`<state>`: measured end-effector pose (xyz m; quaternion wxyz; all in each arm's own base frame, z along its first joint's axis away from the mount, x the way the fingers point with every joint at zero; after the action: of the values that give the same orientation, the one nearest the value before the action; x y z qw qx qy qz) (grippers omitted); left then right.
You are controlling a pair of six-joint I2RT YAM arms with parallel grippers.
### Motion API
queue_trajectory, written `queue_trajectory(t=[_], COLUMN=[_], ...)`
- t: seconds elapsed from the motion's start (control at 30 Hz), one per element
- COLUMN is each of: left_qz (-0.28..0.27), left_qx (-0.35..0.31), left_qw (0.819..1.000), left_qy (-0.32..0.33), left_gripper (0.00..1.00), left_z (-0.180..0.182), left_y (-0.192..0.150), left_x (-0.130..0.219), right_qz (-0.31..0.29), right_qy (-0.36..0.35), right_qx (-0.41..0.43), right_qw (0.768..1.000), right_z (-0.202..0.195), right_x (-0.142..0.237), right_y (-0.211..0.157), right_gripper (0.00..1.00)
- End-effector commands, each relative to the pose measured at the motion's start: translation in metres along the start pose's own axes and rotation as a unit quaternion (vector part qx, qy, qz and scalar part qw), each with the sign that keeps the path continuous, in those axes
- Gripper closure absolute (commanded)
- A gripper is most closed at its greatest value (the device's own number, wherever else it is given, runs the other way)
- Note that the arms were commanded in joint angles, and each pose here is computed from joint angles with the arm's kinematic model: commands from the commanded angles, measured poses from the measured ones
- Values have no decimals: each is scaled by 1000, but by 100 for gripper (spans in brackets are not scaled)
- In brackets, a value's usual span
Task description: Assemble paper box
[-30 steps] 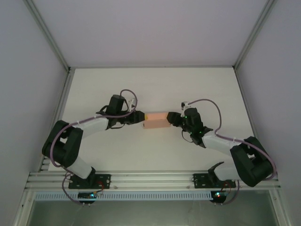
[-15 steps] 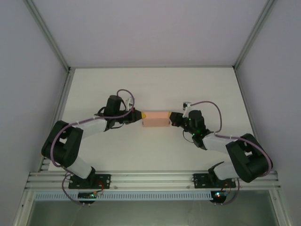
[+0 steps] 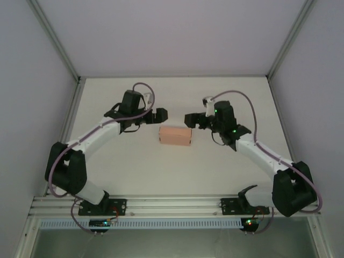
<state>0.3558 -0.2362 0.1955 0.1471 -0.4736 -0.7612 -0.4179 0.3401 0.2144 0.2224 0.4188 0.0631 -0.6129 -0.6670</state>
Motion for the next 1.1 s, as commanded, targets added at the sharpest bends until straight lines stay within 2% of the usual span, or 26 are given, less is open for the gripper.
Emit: queue_trajectory(t=[0.0, 0.03, 0.07, 0.2, 0.33, 0.4, 0.53, 0.8, 0.93, 1.0, 1.07], left_qz=[-42, -53, -61, -80, -90, -93, -99, -121, -131, -134, -138], left_qx=[-33, -32, -27, 6, 42, 53, 64, 62, 62, 63, 65], left_qw=[995, 992, 989, 978, 971, 968, 961, 960, 960, 961, 960], left_qy=[88, 108, 130, 190, 218, 229, 249, 244, 240, 235, 233], left_gripper=[1, 0, 0, 1, 0, 0, 0, 0, 0, 0, 0], left_z=[20, 29, 40, 79, 111, 121, 134, 133, 130, 129, 129], left_y=[15, 18, 19, 13, -4, -10, -21, -23, -25, -27, -29], left_x=[29, 35, 41, 61, 76, 84, 98, 113, 121, 123, 126], right_qz=[71, 93, 124, 201, 246, 282, 360, 386, 375, 358, 329], right_qy=[137, 161, 184, 187, 185, 193, 151, 109, 15, -15, -54], right_qx=[192, 241, 305, 468, 489, 507, 541, 564, 590, 606, 638], right_qw=[969, 952, 926, 840, 816, 791, 745, 722, 715, 710, 694], right_z=[42, 51, 58, 57, 55, 51, 37, 28, 16, 18, 17], right_x=[2, 1, 2, -18, -44, -52, -71, -90, -104, -105, -108], right_y=[-17, -26, -39, -67, -66, -74, -90, -94, -81, -76, -67], right_gripper=[1, 1, 0, 1, 1, 6, 16, 39, 59, 60, 60])
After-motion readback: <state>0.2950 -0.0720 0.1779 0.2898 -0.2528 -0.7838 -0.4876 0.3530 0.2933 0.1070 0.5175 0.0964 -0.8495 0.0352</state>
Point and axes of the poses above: each hand's point on the last joint's axis, 136 mm out from that joint toward the fingers, its own x axis back along the fingers, its own z axis along the line the jaws close on, y = z × x, the point moved 1 cm from there along x, back along the fingers, and after that the axes turned 10 degrees about x, right-handed, at the moved point
